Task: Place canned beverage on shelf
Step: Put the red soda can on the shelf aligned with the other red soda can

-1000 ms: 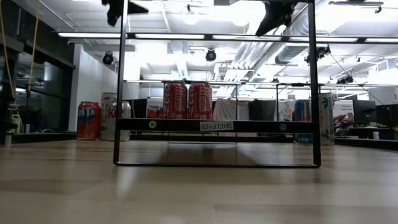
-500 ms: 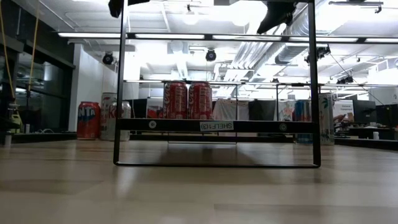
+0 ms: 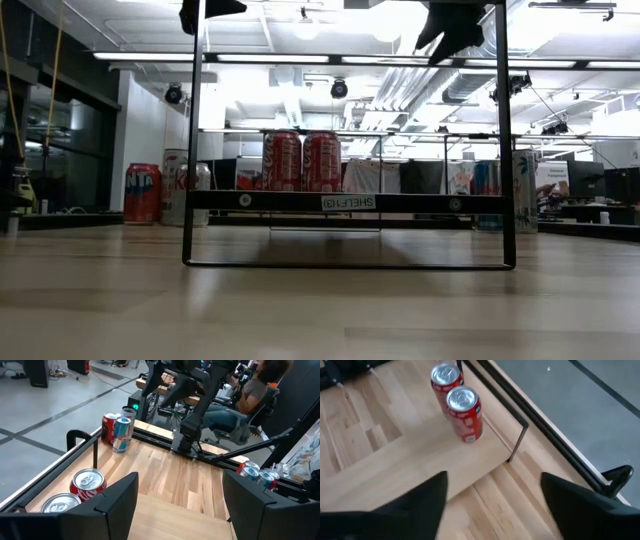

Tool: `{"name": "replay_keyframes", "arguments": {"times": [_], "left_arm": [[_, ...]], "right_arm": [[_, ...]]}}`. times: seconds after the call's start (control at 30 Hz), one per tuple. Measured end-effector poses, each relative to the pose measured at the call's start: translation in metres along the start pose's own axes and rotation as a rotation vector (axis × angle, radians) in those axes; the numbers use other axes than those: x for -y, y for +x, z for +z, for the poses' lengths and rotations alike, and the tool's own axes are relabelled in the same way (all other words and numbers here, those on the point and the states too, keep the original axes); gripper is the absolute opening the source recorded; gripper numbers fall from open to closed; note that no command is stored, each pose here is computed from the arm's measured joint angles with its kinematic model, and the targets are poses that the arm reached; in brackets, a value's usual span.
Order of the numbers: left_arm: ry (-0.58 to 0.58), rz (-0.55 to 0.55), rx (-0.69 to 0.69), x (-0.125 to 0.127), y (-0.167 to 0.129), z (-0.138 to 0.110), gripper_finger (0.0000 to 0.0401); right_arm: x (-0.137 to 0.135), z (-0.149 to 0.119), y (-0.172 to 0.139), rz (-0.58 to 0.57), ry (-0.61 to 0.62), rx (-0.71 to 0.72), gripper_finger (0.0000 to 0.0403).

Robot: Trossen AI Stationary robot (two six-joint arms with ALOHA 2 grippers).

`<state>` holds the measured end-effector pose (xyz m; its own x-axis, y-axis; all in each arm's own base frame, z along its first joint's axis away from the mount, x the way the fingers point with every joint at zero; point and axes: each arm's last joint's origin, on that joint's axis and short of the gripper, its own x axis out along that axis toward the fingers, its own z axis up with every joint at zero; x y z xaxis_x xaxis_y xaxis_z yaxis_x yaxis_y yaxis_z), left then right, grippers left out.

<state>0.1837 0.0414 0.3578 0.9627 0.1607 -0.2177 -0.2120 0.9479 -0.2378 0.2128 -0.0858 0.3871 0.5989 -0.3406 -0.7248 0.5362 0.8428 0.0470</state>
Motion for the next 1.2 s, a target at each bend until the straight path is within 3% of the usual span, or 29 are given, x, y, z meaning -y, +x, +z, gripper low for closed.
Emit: {"name": "replay_keyframes", "arguments": {"times": [0.17, 0.33, 0.5, 0.73, 0.9, 1.2], "left_arm": [[0.009, 0.0, 0.002, 0.0, 0.0, 0.0, 0.0239], [0.003, 0.0, 0.002, 0.0, 0.0, 0.0, 0.0239], [-0.06, 0.0, 0.002, 0.0, 0.0, 0.0, 0.0239], [-0.139, 0.002, -0.002, 0.0, 0.001, 0.0, 0.0239], [-0.131, -0.011, -0.005, 0.0, 0.001, 0.0, 0.0239], [-0.126, -0.009, -0.015, 0.0, 0.001, -0.001, 0.0239]], "right_arm": [[0.0, -0.001, 0.0, -0.002, -0.059, -0.01, 0.0369], [0.0, 0.001, 0.0, 0.007, -0.1, 0.005, 0.0372], [-0.003, 0.0, 0.0, 0.121, -0.104, -0.009, 0.0372], [-0.011, -0.009, -0.002, 0.321, 0.068, -0.147, 0.0372], [-0.038, -0.027, -0.01, 0.431, 0.194, -0.354, 0.0372], [-0.119, -0.074, -0.048, 0.508, 0.382, -0.695, 0.0371]]}}
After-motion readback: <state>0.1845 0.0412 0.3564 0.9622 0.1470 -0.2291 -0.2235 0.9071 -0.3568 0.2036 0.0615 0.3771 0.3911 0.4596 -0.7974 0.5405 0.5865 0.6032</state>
